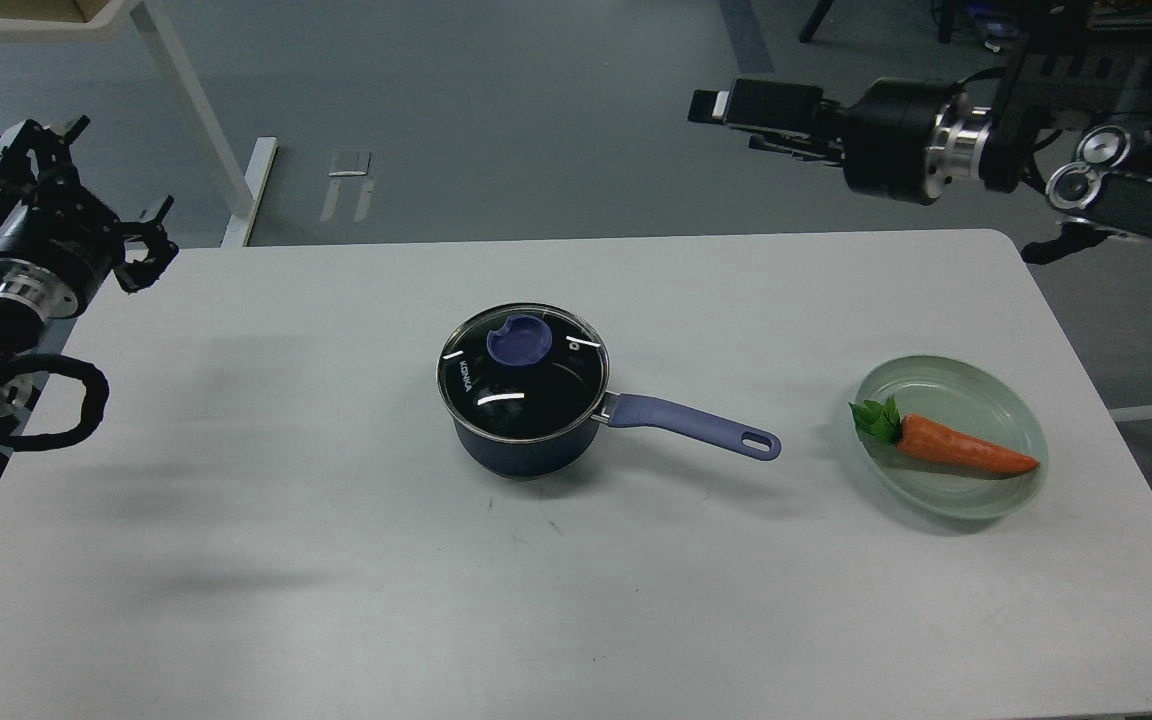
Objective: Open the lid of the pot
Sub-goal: 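Reach the right gripper to the purple pot handle and grasp it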
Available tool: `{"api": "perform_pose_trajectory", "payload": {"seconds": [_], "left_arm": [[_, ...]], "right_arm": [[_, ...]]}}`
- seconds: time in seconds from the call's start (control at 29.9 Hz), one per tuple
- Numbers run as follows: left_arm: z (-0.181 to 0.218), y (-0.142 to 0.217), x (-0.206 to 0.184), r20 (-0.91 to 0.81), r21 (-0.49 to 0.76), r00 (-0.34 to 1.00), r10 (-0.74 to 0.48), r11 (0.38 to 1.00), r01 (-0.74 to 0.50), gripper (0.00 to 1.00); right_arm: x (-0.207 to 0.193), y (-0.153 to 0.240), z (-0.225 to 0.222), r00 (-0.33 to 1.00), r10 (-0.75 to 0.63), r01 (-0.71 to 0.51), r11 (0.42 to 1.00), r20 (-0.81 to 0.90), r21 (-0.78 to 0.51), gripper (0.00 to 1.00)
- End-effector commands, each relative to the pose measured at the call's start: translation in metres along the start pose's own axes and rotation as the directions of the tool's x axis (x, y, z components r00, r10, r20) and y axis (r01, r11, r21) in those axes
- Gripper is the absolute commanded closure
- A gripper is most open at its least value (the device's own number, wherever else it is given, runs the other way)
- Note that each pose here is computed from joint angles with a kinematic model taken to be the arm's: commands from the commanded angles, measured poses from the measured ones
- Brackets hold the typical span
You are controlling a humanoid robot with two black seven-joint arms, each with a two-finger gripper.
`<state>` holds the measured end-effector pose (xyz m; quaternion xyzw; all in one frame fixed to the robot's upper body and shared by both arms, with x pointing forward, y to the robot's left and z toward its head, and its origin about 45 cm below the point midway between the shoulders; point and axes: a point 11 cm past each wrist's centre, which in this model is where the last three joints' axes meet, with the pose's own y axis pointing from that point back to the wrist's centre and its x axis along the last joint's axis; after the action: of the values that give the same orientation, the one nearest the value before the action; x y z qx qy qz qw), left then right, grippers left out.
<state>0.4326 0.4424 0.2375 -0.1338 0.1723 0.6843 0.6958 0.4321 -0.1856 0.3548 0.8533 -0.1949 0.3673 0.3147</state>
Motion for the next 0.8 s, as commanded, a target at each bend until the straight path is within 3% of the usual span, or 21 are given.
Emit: {"api": "perform_pose_trajectory", "payload": {"seconds": [0.0,0.1,0.27,0.37,0.64,0.77], "left_arm": [[0.003,0.001,0.002,0.009,-0.001,1.0,0.003,1.0,-0.002,0.01],[0.008,0.004,0.008,0.019,-0.006,1.0,0.012,1.0,-0.012,0.01],[0.005,0.006,0.01,0.019,-0.001,1.0,0.017,1.0,-0.017,0.01],[0.004,0.006,0.01,0.018,0.0,1.0,0.017,1.0,-0.017,0.01],[0.0,0.005,0.006,0.007,0.003,1.0,0.0,1.0,0.0,0.01],[0.0,0.005,0.006,0.009,0.006,1.0,-0.002,1.0,0.002,0.01]], "right_arm": [[-0.035,-0.024,-0.013,0.956,-0.166,0.168,0.986,-0.243,-0.013,0.01],[-0.063,-0.036,-0.011,0.858,-0.28,0.285,0.957,-0.43,-0.055,0.03],[-0.114,-0.045,0.003,0.707,-0.419,0.434,0.893,-0.57,-0.118,0.05],[-0.134,-0.05,0.006,0.654,-0.444,0.475,0.871,-0.612,-0.126,0.07],[-0.148,-0.049,0.019,0.582,-0.491,0.514,0.84,-0.648,-0.174,0.25],[-0.156,-0.045,0.031,0.581,-0.518,0.523,0.829,-0.628,-0.199,0.28]]}}
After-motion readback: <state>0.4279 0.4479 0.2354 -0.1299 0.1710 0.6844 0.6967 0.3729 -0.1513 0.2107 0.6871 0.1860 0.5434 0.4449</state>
